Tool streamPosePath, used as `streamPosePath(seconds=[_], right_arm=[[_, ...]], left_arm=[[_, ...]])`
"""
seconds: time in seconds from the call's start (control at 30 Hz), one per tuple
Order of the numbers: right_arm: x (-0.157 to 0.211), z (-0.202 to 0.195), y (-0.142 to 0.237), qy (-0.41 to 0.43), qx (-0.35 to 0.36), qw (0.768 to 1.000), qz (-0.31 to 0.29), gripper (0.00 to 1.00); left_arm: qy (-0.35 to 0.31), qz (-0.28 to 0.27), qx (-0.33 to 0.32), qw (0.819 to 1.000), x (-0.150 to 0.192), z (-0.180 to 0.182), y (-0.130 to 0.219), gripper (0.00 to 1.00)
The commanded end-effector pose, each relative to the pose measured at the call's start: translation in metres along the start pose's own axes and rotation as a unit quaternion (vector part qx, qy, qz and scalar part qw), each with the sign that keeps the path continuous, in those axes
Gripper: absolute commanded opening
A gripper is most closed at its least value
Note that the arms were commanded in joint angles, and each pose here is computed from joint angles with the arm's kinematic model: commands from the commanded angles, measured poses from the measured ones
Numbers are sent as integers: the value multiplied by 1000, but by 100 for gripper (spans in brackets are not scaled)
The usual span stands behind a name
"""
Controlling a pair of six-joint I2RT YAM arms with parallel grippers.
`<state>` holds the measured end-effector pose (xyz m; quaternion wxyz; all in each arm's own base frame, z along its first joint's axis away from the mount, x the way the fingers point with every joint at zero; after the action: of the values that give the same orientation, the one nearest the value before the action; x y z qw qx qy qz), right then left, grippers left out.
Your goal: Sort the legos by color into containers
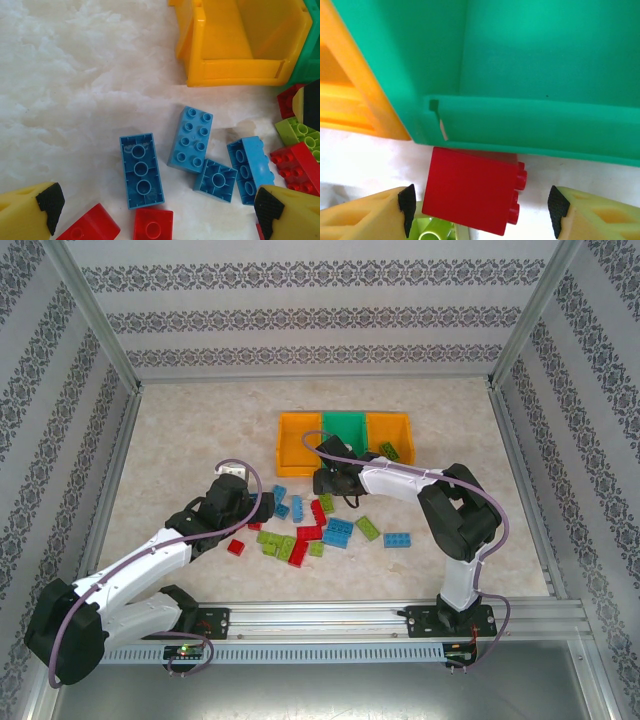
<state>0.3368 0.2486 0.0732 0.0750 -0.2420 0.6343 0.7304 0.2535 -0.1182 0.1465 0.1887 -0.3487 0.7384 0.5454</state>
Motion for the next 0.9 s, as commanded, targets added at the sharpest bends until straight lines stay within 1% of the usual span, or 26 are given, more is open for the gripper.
streamPosePath(seconds=[0.0, 0.1, 0.23, 0.3, 0.33, 0.47, 0.57, 0.73, 0.87], right_arm=[[2, -1, -7, -13, 24, 1000, -2, 71], [3, 0, -12, -13, 25, 1000, 0, 69], [3, 0, -15, -10, 27, 1000, 3, 62], [5, -3, -14, -9, 32, 999, 4, 61], [5, -3, -13, -7, 33, 999, 4, 58], [9, -5, -2, 6, 39, 999, -7, 44], [9, -6, 11, 27, 45, 998, -18, 38], [6, -11, 37, 37, 48, 997, -40, 36], [-9, -14, 51, 39, 51, 996, -58, 35]], left_arm=[[-8, -10, -4, 1000, 1, 2, 1, 99], [-8, -11, -4, 1000, 1, 3, 1, 99], [-9, -11, -5, 1000, 1, 3, 2, 99], [-10, -12, -5, 1000, 0, 3, 2, 99], [-10, -13, -6, 1000, 0, 3, 3, 99], [-9, -13, -5, 1000, 1, 3, 3, 99], [-10, -11, -6, 1000, 2, 4, 2, 99], [-9, -8, -9, 1000, 4, 6, 2, 99], [-8, -1, -15, 1000, 5, 6, 1, 99]])
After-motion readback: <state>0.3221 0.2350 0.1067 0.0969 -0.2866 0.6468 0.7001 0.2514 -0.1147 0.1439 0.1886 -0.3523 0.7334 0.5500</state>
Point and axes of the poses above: each hand's point on the last joint's axis, 136 mm out from that joint toward the fingers, its own y axis back along the fingers, its own z axis along the line the jaws close on, x = y × z, the point moved 4 cm from there along y, back along the fingers, and after that the axes turned 14 degrees about y, right-handed, at the moved point
